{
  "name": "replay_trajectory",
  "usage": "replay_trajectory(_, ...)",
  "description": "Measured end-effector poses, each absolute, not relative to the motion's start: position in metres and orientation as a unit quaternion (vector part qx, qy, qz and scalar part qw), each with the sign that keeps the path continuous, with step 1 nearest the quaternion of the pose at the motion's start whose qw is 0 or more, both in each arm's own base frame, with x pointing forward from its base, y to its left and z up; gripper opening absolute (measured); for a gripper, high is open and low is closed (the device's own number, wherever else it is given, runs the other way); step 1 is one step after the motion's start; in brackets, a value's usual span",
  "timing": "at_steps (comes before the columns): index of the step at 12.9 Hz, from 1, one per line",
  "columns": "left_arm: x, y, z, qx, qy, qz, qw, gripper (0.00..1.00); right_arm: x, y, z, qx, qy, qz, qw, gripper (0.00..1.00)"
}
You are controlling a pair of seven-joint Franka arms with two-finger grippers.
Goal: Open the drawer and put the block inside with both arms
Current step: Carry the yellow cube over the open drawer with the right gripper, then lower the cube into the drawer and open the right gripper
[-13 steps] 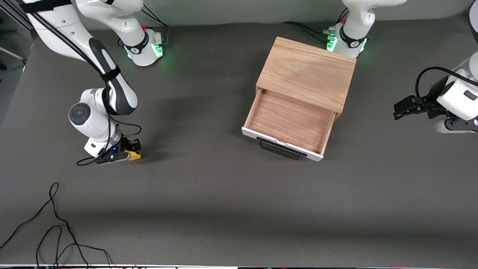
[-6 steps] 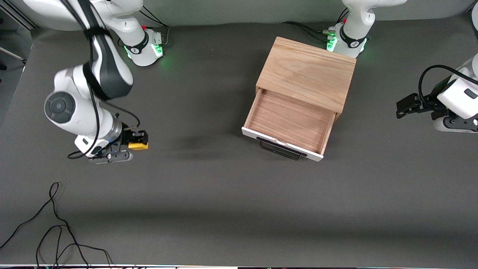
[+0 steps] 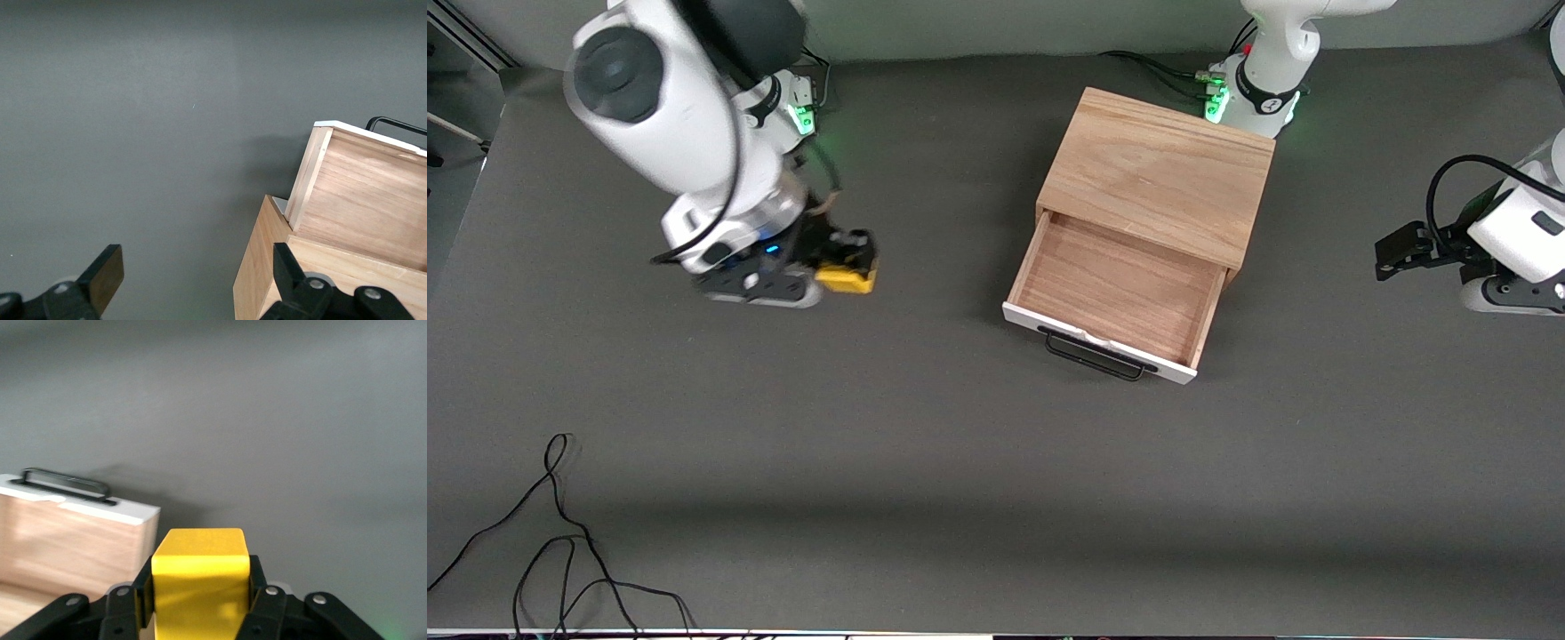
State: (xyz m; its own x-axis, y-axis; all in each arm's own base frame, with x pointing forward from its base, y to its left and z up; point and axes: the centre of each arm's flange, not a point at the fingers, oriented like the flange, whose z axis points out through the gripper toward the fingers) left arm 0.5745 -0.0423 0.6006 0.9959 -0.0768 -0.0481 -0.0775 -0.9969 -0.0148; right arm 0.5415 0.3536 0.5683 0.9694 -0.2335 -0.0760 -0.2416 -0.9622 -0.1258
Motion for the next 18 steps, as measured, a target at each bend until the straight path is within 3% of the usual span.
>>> replay_trajectory(3,0.573,-0.042,0.6,-0.999,0.04,0.03,0.009,1.0,0.529,0.45,0.542,-0.987,0.133,0.031,0.088,0.55)
replay_trajectory(8,0.573,-0.041,0.598,-0.999,0.039,0.031,0.01,1.0,0.507,0.563,0.43,-0.992,0.096,0.007,0.085,0.55)
replay_trajectory(12,0.573,-0.041,0.597,-0.999,0.04,0.033,0.01,1.0,0.481,0.604,0.383,-0.991,0.099,0.007,0.087,0.55)
replay_trajectory(18,0.573,-0.041,0.596,-0.999,0.04,0.033,0.01,1.0,0.481,0.62,0.314,-0.989,0.124,0.005,0.083,0.55)
